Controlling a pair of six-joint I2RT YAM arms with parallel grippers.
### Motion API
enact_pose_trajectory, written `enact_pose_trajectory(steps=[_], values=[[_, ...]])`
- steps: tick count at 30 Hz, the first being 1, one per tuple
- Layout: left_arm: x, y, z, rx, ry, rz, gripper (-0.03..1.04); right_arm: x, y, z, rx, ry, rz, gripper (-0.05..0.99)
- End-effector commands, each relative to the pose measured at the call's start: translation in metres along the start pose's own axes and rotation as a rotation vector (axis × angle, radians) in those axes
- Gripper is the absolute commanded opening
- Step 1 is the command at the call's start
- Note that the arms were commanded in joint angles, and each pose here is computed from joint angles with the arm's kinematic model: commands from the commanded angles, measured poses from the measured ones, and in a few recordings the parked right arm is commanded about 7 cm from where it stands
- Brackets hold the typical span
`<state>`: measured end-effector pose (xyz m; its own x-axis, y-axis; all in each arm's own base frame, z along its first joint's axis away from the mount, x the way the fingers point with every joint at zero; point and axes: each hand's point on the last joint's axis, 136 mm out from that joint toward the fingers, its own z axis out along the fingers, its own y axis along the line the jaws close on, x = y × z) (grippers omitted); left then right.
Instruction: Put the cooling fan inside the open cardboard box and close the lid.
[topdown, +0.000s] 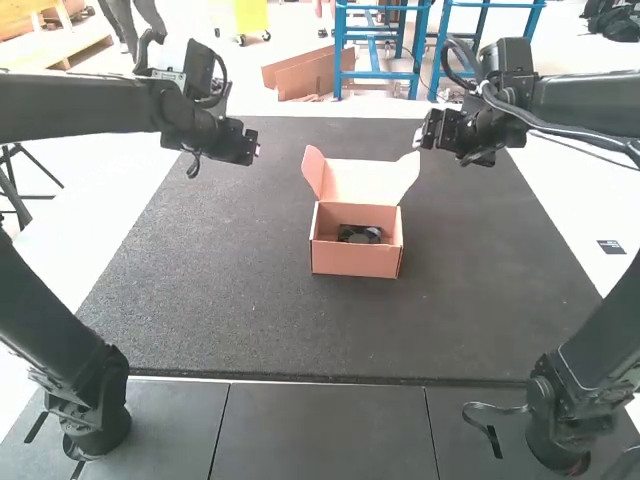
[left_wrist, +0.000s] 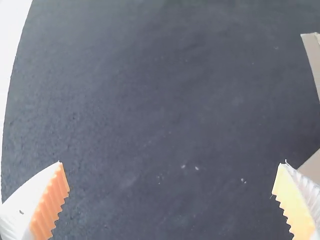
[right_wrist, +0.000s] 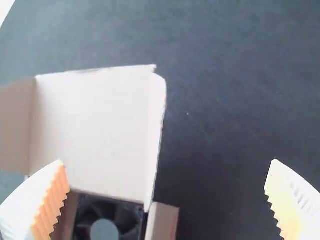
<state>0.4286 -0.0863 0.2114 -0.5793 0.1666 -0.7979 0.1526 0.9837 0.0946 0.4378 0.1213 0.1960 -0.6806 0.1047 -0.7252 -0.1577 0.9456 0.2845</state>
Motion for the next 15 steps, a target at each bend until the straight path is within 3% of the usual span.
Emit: enact_pose_trajectory(steps=[1, 15], values=[[-0.024, -0.007, 0.002, 0.005, -0.049, -0.002, 0.97, -0.016, 0.008, 0.000, -0.044, -0.010, 0.009, 0.90], [-0.044, -0.043, 0.042, 0.054, -0.053, 0.030, 0.97, -0.008, 0.013, 0.022, -0.083, 0.117, 0.023, 0.90]])
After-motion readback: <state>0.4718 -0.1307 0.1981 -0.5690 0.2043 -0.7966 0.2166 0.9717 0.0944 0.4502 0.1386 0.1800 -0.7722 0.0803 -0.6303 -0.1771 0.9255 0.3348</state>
